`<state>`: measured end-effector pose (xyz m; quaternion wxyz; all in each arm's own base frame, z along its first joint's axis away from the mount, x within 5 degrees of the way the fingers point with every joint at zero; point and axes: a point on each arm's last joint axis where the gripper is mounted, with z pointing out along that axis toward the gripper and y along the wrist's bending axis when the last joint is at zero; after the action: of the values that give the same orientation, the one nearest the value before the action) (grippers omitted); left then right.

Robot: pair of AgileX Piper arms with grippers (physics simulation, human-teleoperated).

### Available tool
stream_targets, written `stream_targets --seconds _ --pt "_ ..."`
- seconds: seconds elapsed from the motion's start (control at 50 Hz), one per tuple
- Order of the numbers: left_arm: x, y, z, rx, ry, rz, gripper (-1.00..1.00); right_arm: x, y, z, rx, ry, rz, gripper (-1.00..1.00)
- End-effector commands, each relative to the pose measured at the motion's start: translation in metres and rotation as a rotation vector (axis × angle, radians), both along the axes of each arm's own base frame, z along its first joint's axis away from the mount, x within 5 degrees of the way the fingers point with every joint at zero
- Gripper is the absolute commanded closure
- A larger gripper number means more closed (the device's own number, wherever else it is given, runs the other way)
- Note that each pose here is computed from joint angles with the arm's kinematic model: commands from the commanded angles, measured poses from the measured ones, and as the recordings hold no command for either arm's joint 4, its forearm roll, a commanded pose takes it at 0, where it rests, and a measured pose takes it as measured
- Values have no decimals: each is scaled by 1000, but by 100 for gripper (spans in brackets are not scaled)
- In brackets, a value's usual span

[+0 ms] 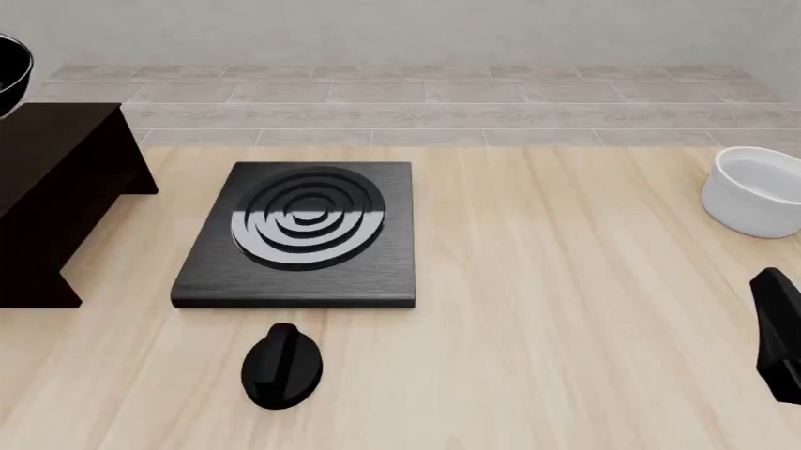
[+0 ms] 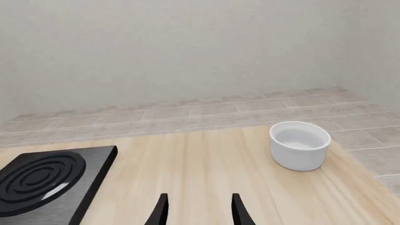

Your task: Put the frying pan on top of the cabinet.

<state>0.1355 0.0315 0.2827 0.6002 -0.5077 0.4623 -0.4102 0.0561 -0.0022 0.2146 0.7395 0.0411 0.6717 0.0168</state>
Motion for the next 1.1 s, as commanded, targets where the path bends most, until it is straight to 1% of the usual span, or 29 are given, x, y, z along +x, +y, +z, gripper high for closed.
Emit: stream_targets --seconds 0.02,0.46,0.7,0.74,1.1 --pt "4 2 5 48 -24 4 100 0 0 0 1 0 -1 -100" --pt "13 8 -4 32 9 30 100 0 0 0 3 1 -2 -100" --pt "20 7 -9 26 22 12 100 0 0 0 4 0 -2 -100" --pt "24 6 -12 18 28 -3 100 0 0 0 4 0 -2 -100" --pt "33 8 -22 16 48 0 100 0 0 0 7 2 -3 -100"
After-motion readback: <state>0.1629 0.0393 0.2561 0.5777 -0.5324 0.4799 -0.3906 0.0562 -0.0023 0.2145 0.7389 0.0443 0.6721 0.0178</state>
